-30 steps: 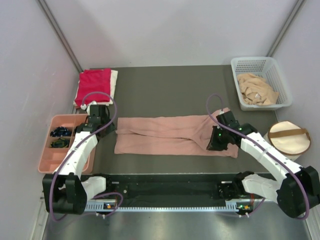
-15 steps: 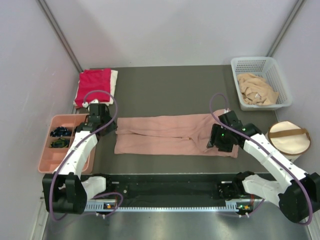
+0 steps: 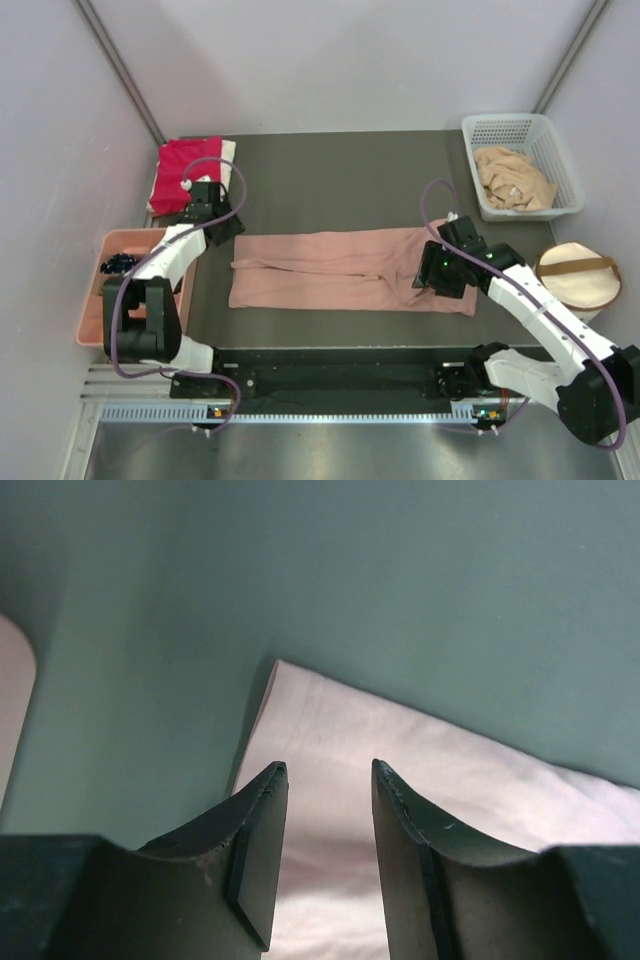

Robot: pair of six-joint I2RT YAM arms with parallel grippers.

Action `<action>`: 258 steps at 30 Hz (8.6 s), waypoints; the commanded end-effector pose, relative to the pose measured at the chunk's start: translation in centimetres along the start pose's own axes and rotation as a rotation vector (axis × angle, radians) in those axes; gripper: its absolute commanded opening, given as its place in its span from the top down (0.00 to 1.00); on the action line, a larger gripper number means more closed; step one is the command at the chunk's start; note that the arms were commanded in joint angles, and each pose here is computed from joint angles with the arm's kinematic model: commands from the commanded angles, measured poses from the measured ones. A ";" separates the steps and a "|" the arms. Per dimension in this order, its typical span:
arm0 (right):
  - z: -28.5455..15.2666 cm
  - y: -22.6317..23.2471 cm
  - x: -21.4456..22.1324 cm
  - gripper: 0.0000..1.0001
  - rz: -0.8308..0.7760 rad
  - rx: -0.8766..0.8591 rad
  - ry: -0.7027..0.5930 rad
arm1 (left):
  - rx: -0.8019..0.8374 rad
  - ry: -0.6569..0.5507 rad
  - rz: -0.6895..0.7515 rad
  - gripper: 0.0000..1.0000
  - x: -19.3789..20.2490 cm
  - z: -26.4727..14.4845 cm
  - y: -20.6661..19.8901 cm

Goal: Fold and stack the t-shirts
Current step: Fold the other side of the tshirt into a rectangle, then rotate the tshirt 90 degrees

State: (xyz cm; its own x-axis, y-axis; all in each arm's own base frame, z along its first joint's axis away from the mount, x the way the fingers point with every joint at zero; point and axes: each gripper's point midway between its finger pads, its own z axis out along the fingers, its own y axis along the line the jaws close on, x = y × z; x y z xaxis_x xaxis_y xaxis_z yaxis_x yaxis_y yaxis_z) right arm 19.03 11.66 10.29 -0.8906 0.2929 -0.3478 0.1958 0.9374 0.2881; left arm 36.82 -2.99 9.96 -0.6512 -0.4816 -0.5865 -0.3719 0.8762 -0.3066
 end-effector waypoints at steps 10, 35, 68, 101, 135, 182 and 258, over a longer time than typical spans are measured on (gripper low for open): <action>-0.7 1.2 -2.9 0.40 0.012 0.009 -0.090 | -0.006 -0.017 0.012 0.56 -2.0 3.7 -1.0; -0.4 1.7 -4.0 0.30 0.009 0.018 -0.109 | 0.253 0.030 0.264 0.17 -0.1 2.5 -11.5; -8.1 -0.7 -2.1 0.08 0.060 -0.024 -0.215 | 0.917 0.266 0.885 0.01 19.0 4.8 -36.5; -8.2 -1.7 -1.4 0.08 0.049 0.002 -0.211 | 0.897 0.409 0.994 0.58 26.7 6.6 -36.4; -5.3 -2.0 0.6 0.08 0.083 -0.013 -0.147 | 0.359 0.005 -0.004 1.00 -5.9 22.7 -24.3; 16.1 27.3 3.5 0.46 0.084 -0.201 0.103 | 0.224 0.032 -0.019 1.00 -9.9 20.6 -12.5; 5.3 7.2 -5.3 0.23 0.095 -0.049 -0.140 | 0.342 0.264 0.161 0.86 4.0 19.0 -18.6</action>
State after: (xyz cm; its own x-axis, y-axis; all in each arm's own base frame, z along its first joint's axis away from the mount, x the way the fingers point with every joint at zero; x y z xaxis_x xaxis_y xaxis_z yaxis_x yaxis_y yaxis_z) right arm 22.80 16.75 8.81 -0.8354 0.3547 -0.4199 0.2654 0.9293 0.2570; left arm 54.73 -22.65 3.39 -0.8134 -0.3133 -0.4901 0.0169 0.8295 -0.5582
